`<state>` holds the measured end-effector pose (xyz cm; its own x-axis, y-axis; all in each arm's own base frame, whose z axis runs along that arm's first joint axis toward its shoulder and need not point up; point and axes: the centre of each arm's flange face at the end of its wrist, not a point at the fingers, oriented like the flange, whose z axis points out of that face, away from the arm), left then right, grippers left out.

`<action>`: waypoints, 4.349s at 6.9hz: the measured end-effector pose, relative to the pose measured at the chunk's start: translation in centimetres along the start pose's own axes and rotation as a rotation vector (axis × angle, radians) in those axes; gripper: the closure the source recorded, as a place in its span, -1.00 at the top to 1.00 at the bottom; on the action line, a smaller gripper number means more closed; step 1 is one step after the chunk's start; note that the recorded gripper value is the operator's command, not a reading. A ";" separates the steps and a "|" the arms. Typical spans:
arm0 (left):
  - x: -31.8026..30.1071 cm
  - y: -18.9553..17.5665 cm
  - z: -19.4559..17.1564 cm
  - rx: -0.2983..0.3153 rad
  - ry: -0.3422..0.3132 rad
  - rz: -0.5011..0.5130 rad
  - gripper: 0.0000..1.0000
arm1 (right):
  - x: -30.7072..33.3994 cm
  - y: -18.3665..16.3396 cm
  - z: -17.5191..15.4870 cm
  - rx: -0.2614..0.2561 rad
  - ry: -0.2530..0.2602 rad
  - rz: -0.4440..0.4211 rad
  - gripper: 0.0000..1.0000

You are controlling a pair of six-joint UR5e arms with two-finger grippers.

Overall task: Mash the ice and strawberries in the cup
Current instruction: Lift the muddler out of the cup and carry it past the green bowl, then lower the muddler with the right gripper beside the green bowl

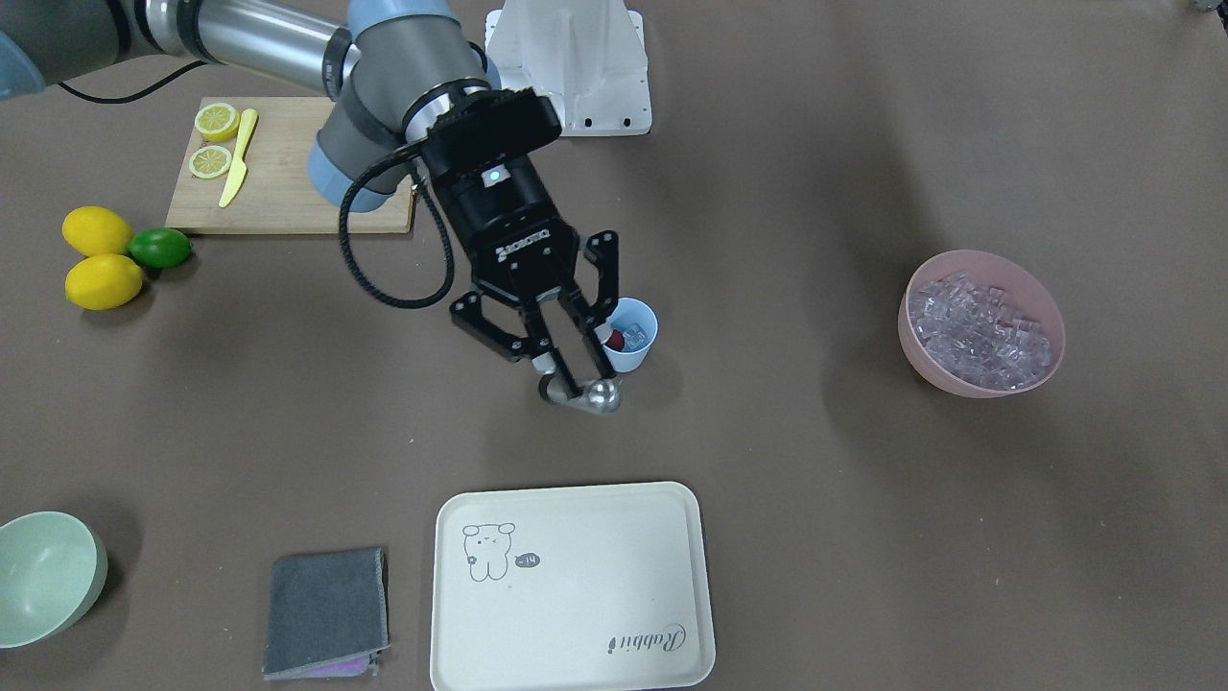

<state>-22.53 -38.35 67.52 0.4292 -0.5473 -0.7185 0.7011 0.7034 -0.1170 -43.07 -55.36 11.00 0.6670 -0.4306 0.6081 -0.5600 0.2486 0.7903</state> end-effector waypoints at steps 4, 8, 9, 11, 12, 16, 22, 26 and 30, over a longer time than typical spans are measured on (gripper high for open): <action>2.9 0.3 -2.2 0.054 0.080 0.256 0.96 | 25.3 -0.2 0.0 -0.454 0.143 0.084 -1.00; 6.2 1.4 -1.5 0.075 0.169 0.424 0.96 | 35.6 3.0 -2.1 -0.912 0.326 0.306 -1.00; 6.9 1.7 -1.0 0.073 0.176 0.453 0.96 | 36.4 4.2 -2.1 -0.975 0.356 0.336 -1.00; 8.2 2.2 -0.2 0.069 0.187 0.500 0.96 | 36.8 8.8 -1.4 -1.105 0.360 0.370 -1.00; 8.8 2.3 0.1 0.067 0.191 0.515 0.96 | 35.7 11.4 -0.9 -1.154 0.345 0.358 -1.00; 11.4 1.4 0.4 0.068 0.205 0.548 0.96 | 34.9 16.6 -2.1 -1.222 0.326 0.292 -1.00; 11.8 1.8 1.4 0.044 0.205 0.551 0.96 | 37.2 20.5 -4.0 -1.201 0.390 0.214 -1.00; 11.5 1.7 1.7 0.039 0.202 0.552 0.96 | 36.7 21.7 -4.3 -1.216 0.390 0.205 -1.00; 11.0 1.8 2.0 0.035 0.197 0.549 0.96 | 36.5 22.2 -4.5 -1.223 0.388 0.201 -1.00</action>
<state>-15.40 -44.08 60.79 0.6231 -0.0093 -0.7821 0.4255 0.8430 0.3290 -28.94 -61.69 51.07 0.8371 -0.0668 0.5429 0.0053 0.9934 0.1142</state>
